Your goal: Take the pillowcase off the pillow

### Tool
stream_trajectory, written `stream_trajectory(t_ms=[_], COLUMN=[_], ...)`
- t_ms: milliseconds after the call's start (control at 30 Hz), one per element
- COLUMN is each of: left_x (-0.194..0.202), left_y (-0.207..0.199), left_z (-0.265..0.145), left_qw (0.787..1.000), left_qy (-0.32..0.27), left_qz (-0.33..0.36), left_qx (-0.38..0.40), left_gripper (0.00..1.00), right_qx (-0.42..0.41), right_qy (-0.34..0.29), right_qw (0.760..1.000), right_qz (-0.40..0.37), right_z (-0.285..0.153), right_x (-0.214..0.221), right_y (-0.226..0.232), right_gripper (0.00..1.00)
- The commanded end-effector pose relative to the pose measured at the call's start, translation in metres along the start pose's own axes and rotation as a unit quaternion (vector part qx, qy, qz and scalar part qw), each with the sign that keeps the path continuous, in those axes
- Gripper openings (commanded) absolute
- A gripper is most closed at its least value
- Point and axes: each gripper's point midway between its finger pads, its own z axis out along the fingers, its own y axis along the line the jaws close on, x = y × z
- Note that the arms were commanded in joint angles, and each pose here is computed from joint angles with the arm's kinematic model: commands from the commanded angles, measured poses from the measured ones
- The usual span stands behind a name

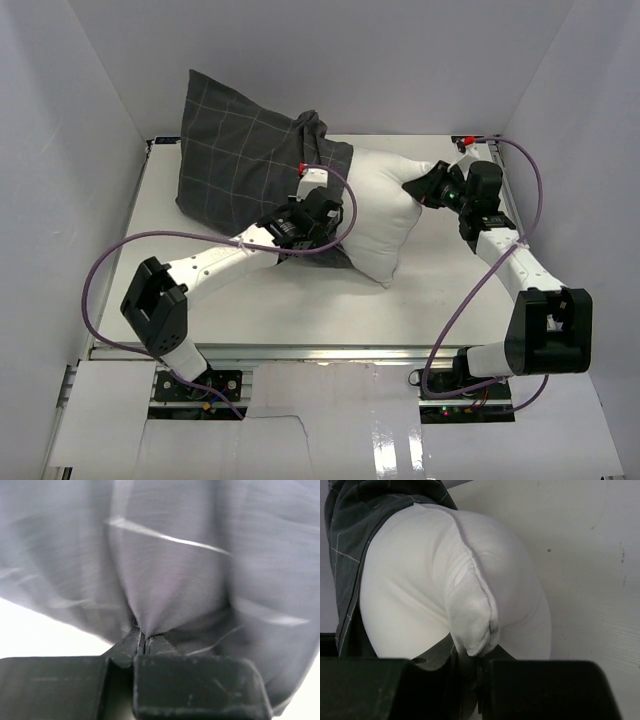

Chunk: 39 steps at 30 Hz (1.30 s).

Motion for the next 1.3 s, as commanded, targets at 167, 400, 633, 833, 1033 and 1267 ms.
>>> stream_trajectory(t_ms=[167, 400, 633, 833, 1033, 1267], left_x=[-0.059, -0.059, -0.051, -0.091, -0.095, -0.089], left_y=[0.147, 0.174, 0.174, 0.242, 0.201, 0.22], left_z=[-0.031, -0.007, 0.004, -0.001, 0.003, -0.054], left_qw=[0.977, 0.978, 0.978, 0.953, 0.982, 0.953], left_qy=[-0.094, -0.086, -0.101, -0.124, -0.084, -0.135], left_qz=[-0.104, -0.097, -0.086, -0.161, -0.124, -0.17], left_qx=[-0.161, -0.164, -0.164, -0.224, -0.118, -0.213], left_gripper=[0.0, 0.0, 0.0, 0.0, 0.0, 0.0], right_qx=[0.1, 0.102, 0.109, 0.139, 0.078, 0.114], right_qy=[-0.08, -0.066, -0.046, -0.09, -0.062, -0.04], right_qw=[0.991, 0.993, 0.993, 0.985, 0.995, 0.992], right_qz=[-0.02, -0.004, 0.028, 0.053, 0.031, 0.046], right_z=[-0.032, -0.036, -0.026, -0.055, -0.041, -0.029], right_x=[-0.044, -0.042, -0.034, -0.059, -0.05, -0.039], right_y=[-0.032, -0.042, -0.066, -0.09, -0.064, -0.081], right_gripper=[0.08, 0.08, 0.08, 0.08, 0.08, 0.08])
